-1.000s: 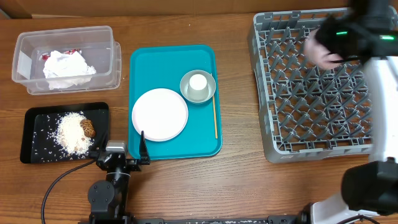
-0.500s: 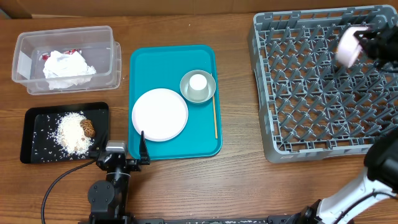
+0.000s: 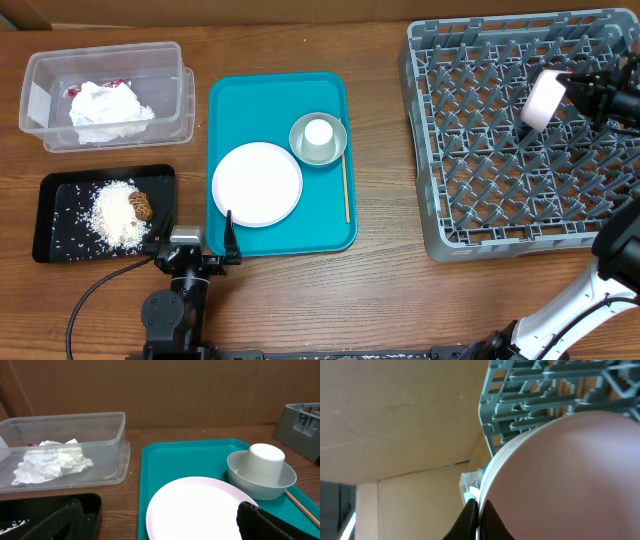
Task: Sort waste into correct bins and load items into the dishwasher
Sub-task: 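Set the white bowl upright in the rack and release it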
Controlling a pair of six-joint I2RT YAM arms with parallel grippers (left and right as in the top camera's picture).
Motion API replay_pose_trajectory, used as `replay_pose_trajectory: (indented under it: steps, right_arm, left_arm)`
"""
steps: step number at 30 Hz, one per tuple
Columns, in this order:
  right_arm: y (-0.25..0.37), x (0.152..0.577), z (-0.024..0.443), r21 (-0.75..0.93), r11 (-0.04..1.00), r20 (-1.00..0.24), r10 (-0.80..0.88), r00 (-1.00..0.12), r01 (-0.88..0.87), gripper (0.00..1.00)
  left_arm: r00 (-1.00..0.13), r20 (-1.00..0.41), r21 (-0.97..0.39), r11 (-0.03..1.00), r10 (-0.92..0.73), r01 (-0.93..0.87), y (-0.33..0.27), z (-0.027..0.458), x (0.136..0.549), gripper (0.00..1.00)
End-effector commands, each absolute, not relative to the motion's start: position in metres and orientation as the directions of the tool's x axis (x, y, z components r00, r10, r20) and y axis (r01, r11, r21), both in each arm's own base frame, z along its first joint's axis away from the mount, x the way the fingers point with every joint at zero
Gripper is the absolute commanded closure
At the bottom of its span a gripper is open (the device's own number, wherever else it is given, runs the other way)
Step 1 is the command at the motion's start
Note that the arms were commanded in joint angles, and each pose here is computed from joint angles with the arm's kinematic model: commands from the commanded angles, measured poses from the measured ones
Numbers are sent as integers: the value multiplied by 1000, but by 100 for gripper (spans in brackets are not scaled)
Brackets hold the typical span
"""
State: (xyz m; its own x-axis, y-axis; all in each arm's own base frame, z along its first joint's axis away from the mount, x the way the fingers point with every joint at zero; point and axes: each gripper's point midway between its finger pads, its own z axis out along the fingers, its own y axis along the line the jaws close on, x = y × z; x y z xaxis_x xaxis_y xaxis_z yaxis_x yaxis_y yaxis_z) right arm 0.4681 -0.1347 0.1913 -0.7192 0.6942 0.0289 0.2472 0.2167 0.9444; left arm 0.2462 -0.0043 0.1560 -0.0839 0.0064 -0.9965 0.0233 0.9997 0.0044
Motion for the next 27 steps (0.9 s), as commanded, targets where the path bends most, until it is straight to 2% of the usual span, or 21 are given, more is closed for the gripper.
replay_pose_trajectory:
  steps: [1,13,15,20,27]
  right_arm:
    - [-148,462,191,939,239,5,712,-702,249,96]
    - [-169,447,183,923,230,37,747,-664,309,96]
    - [-170,446,183,919,262,5,741,-672,295,95]
    - [-199,429,167,780,377,-13,807,-591,499,95]
    - [-244,393,168,562,389,-45,896,-442,730,96]
  left_arm:
    - [-75,-997,-1,1000,0,6,-1,156,246,0]
    - [-75,-997,-1,1000,0,7,-1,156,246,0]
    - [-75,-997,-1,1000,0,6,-1,156,246,0]
    - [-75,-997,-1,1000,0,6,-1,156,246,0]
    - [-75,-997,-1,1000,0,6,-1,156,246,0]
